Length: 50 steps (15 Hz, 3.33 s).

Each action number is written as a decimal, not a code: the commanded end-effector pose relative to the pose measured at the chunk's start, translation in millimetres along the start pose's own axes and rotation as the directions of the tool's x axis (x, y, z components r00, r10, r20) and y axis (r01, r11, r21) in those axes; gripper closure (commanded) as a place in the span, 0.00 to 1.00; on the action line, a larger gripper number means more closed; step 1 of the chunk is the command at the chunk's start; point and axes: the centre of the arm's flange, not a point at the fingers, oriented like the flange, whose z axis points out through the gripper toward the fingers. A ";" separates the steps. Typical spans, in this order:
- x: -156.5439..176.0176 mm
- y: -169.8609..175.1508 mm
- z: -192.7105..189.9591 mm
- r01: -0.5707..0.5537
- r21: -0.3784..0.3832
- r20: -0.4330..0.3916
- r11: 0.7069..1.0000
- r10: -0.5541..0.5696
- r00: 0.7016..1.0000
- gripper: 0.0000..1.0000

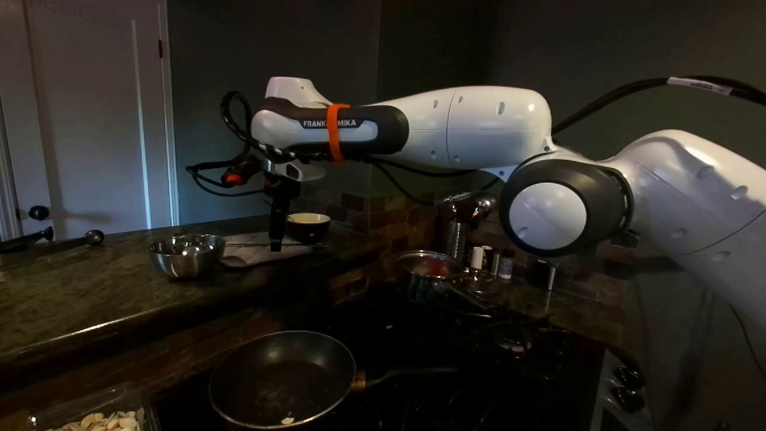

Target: Remove the silver bowl from the black pan and put it on the countertop then pick up the silver spoon and put it in the pot.

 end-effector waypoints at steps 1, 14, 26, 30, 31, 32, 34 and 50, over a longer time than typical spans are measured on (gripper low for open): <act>-24.6 -36.3 19.6 -0.049 -0.011 0.030 0.999 0.049 0.998 0.00; -11.1 -48.7 42.0 -0.339 -0.073 -0.082 0.938 0.334 0.939 0.00; -9.1 -8.1 20.9 -0.348 -0.160 -0.132 0.924 0.330 0.935 0.00; -6.7 12.9 1.2 -0.322 -0.172 -0.127 0.931 0.303 0.945 0.00; -6.1 12.9 -7.5 -0.325 -0.156 -0.106 0.933 0.311 0.944 0.00; -5.5 10.9 -18.2 -0.329 -0.123 -0.058 0.936 0.324 0.944 0.00; -8.5 2.0 -36.8 -0.343 -0.065 0.009 0.937 0.344 0.939 0.00; -29.5 -37.2 22.6 -0.358 -0.011 0.004 0.934 0.358 0.934 0.24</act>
